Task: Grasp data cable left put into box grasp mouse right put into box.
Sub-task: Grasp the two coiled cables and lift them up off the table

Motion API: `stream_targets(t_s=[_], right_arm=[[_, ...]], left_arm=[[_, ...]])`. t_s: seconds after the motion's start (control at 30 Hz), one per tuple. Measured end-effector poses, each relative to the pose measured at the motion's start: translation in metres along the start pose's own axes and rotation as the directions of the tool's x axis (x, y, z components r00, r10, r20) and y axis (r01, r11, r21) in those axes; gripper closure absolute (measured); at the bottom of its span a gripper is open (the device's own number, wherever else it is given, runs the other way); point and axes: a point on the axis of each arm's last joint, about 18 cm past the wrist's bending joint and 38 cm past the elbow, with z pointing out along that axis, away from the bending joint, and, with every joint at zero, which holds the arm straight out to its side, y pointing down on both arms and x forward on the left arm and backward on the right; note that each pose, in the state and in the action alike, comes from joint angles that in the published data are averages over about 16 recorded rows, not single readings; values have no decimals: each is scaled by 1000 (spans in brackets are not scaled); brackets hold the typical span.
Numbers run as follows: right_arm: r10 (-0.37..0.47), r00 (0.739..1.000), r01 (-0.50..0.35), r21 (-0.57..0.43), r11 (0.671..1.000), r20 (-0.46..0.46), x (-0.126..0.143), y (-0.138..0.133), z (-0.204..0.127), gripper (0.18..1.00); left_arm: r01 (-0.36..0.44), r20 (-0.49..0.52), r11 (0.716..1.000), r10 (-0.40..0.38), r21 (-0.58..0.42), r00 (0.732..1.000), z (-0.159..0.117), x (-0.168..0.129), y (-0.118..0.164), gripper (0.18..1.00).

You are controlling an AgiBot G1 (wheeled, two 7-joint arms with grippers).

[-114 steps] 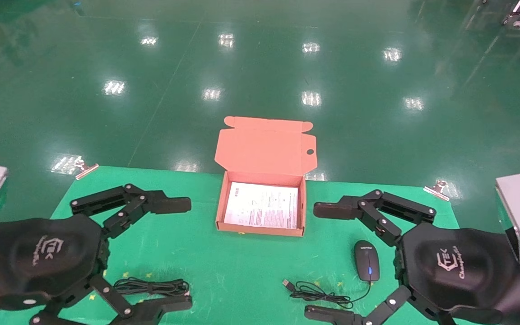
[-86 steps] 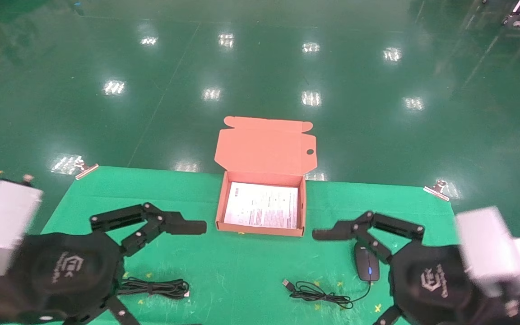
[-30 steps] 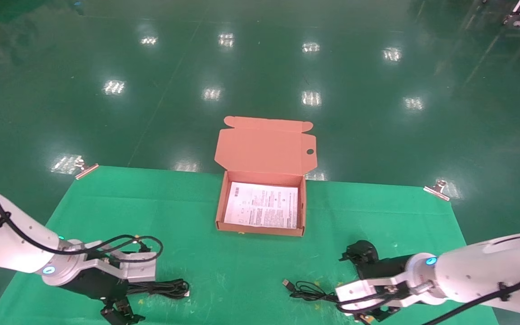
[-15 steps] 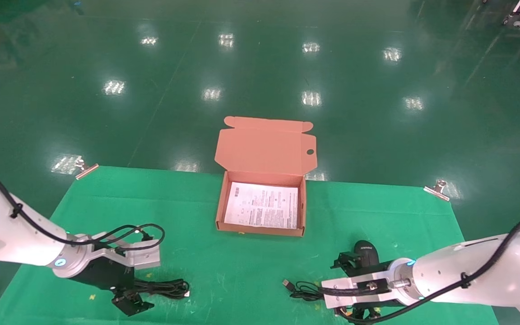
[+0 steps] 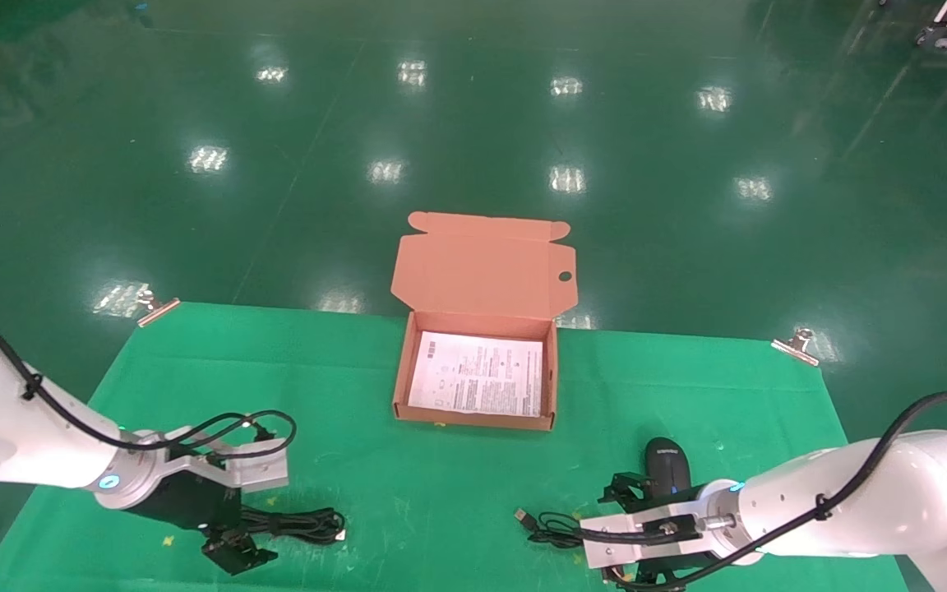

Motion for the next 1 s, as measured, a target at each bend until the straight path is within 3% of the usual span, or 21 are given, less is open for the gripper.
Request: stream_targets(t_s=[0.43, 0.67, 1.0], right_arm=[[1, 1000, -1, 1, 1000, -2, 0, 0, -1, 295], [0, 1000, 0, 1, 1000, -3, 1, 0, -2, 431], [0, 1000, 0, 1, 1000, -3, 1, 0, -2, 681]], left_arm=[[-1, 0, 1000, 1, 3, 1000, -1, 0, -1, 329], [-2, -1, 1000, 2, 4, 1000, -1, 0, -1, 455], [-3, -2, 1000, 3, 5, 1000, -1, 0, -2, 702]])
